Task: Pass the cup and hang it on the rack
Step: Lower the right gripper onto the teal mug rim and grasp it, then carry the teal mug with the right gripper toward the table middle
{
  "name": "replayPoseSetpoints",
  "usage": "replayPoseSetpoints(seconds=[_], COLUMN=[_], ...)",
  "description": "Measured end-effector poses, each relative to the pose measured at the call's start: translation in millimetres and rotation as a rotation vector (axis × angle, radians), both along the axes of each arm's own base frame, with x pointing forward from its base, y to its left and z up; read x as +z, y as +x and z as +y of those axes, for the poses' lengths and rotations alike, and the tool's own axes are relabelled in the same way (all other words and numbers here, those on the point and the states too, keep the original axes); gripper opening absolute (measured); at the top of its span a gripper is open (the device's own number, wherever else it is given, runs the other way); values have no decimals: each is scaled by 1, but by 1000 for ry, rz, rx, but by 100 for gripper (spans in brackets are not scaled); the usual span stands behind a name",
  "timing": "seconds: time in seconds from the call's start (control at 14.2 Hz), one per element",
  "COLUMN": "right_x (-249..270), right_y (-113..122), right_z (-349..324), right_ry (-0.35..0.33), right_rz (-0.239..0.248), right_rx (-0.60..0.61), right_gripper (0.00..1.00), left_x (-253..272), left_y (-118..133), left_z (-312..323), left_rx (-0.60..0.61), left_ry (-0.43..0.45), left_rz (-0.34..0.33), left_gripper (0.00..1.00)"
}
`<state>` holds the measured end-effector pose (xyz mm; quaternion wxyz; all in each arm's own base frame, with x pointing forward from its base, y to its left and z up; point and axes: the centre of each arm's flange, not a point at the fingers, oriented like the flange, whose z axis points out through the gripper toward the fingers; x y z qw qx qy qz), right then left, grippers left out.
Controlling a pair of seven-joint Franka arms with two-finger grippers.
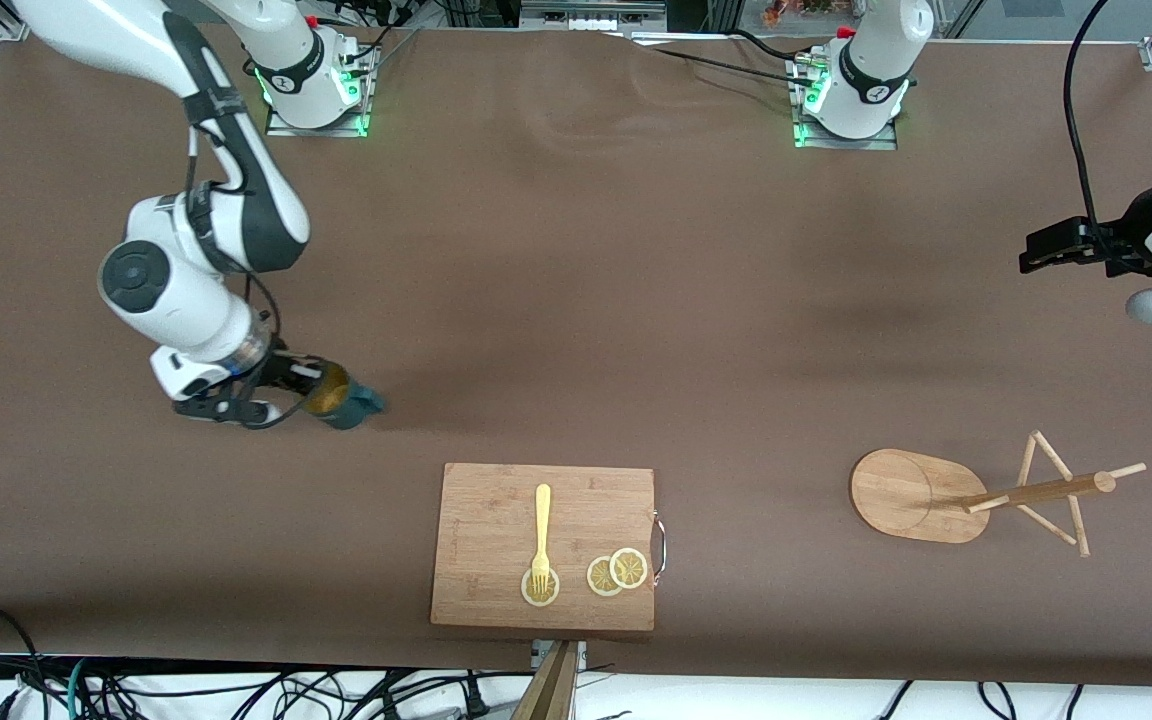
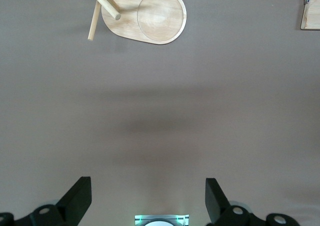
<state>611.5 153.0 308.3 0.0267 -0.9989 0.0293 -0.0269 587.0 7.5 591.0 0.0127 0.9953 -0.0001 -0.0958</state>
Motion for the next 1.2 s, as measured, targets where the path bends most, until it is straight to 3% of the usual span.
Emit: replayPoseSetpoints(seconds=[0.28, 0.77, 1.2], right_x=[13, -25, -67], right_y=[-26, -85, -83], right_z=[108, 283, 312], right_ry=[20, 52, 47], right_rz=[-22, 14, 40], right_rx=[149, 140, 164], right_gripper=[4, 4, 4], left_x=[0, 0, 0], left_y=[0, 0, 0], left_z=[0, 0, 0], left_rx=[0, 0, 0], left_ry=[0, 0, 0], left_rz=[0, 0, 0], left_gripper=[100, 100, 100])
